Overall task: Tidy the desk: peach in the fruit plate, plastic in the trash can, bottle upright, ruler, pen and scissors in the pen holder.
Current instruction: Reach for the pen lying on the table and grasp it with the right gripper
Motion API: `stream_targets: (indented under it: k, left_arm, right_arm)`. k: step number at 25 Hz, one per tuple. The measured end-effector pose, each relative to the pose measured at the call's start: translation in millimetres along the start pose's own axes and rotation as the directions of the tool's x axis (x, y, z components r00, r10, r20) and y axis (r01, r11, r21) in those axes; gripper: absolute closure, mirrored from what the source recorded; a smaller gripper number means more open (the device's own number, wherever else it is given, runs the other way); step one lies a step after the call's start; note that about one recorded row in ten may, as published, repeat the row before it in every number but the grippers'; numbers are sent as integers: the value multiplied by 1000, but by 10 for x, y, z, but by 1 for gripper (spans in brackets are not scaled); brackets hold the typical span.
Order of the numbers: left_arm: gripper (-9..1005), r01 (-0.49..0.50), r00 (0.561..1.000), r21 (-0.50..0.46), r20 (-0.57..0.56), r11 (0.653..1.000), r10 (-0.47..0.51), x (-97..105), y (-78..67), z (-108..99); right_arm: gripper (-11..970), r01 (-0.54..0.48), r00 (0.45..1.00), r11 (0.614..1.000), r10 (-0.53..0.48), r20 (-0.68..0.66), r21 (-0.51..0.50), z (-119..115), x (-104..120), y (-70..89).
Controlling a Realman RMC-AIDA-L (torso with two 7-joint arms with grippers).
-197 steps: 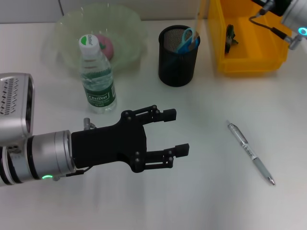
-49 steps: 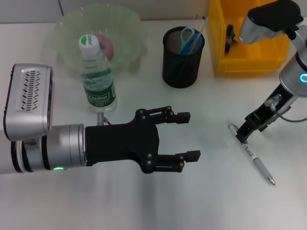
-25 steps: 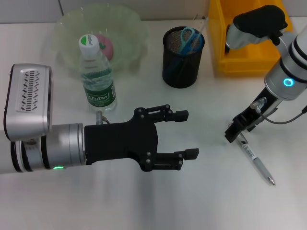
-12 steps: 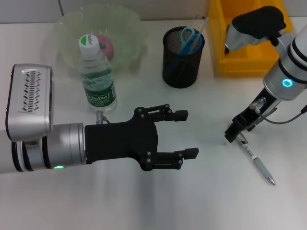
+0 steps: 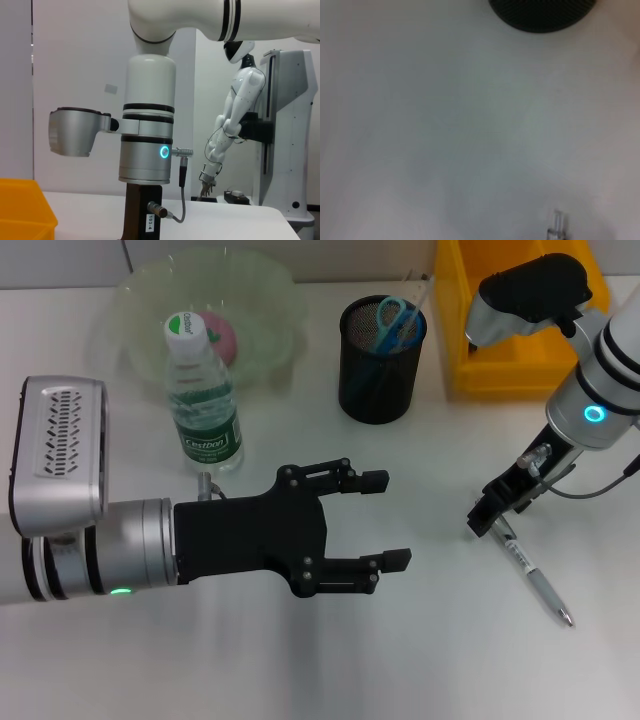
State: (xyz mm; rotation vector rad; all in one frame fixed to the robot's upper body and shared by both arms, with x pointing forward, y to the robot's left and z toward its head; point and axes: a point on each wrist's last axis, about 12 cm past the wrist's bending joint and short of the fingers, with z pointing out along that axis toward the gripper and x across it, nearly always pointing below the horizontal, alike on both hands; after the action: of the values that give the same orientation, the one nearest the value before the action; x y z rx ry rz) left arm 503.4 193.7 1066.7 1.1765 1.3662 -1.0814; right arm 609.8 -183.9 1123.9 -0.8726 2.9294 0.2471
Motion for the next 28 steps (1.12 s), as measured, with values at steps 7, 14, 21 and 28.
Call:
stream_targets:
  k: [7,14,21,28]
  left_arm:
    - [210,0,1000,-1,1,1000,0,0,0,-3]
    - [211,0,1000,-4,1,1000,0,0,3,-5]
    - [211,-3,1000,-4,0,1000,3,-7,14,3]
    - [211,-11,1000,-8,-7,1000,11,-4,25,10]
  right_arm:
    - [315,20,1000,1000,-19,-13,24,28,-7,28]
    - [314,21,1000,999,-21,-6,29,28,-19,28]
    - [323,18,1000,999,-18,-1,31,32,-24,25]
    - [346,20,1000,999,-20,4,33,32,-30,22]
